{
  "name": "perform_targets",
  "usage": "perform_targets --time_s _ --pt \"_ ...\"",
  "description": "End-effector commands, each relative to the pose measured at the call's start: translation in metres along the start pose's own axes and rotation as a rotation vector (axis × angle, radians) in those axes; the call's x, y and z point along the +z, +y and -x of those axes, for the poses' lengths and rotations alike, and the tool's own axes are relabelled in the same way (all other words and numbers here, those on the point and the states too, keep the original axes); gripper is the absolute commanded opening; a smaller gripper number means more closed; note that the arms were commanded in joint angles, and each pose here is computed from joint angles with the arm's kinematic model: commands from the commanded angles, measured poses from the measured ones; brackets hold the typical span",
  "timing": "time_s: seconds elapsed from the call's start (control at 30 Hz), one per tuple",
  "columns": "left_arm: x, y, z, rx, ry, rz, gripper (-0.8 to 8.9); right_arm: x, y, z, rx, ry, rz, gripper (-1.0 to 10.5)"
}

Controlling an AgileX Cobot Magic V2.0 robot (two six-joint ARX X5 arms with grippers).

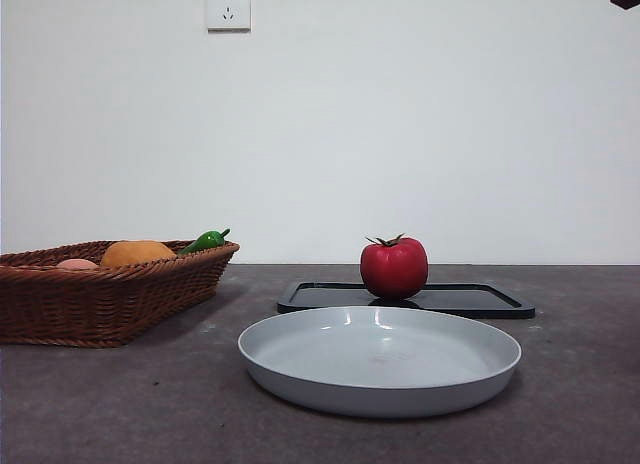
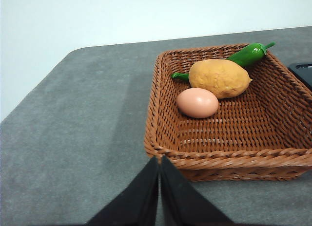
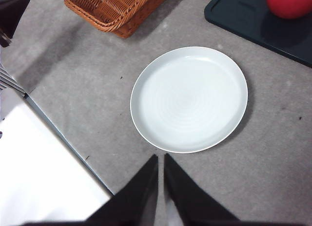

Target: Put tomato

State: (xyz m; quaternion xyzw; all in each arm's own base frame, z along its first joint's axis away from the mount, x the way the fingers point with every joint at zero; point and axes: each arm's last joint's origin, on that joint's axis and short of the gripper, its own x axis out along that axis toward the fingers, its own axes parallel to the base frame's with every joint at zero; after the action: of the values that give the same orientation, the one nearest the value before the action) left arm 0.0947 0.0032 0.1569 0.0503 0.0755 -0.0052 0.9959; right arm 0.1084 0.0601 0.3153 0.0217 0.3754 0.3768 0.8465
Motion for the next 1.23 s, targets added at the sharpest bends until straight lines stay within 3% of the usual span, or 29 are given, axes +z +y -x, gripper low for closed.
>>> perform_targets --time_s 0.03,0.6,0.67,0.77,0.93,1.23 --pt "-0.007 -0.001 -0.002 0.0 0.027 0.015 0.08 0.003 0.001 0.0 0.005 -0.008 0.001 0.1" --pt "-0.007 -0.001 -0.002 0.0 0.027 0.015 0.08 0.003 0.001 0.0 0.005 -0.008 0.002 0.1" --pt "-0.007 -0.001 -0.002 0.0 0.027 0.016 0.08 0.004 0.0 0.001 -0.01 -0.022 0.059 0.1" --pt "-0.007 0.0 -0.002 0.0 0.026 0.015 0.08 0.008 -0.003 0.007 -0.1 -0.103 0.134 0.1" --pt "-0.007 -0.001 -0.002 -0.001 0.027 0.015 0.08 0.009 -0.012 0.025 -0.228 -0.361 0.167 0.1" --pt "-0.007 0.0 -0.002 0.0 0.026 0.015 0.08 -0.044 -0.046 0.002 -0.433 -0.658 0.225 0.1"
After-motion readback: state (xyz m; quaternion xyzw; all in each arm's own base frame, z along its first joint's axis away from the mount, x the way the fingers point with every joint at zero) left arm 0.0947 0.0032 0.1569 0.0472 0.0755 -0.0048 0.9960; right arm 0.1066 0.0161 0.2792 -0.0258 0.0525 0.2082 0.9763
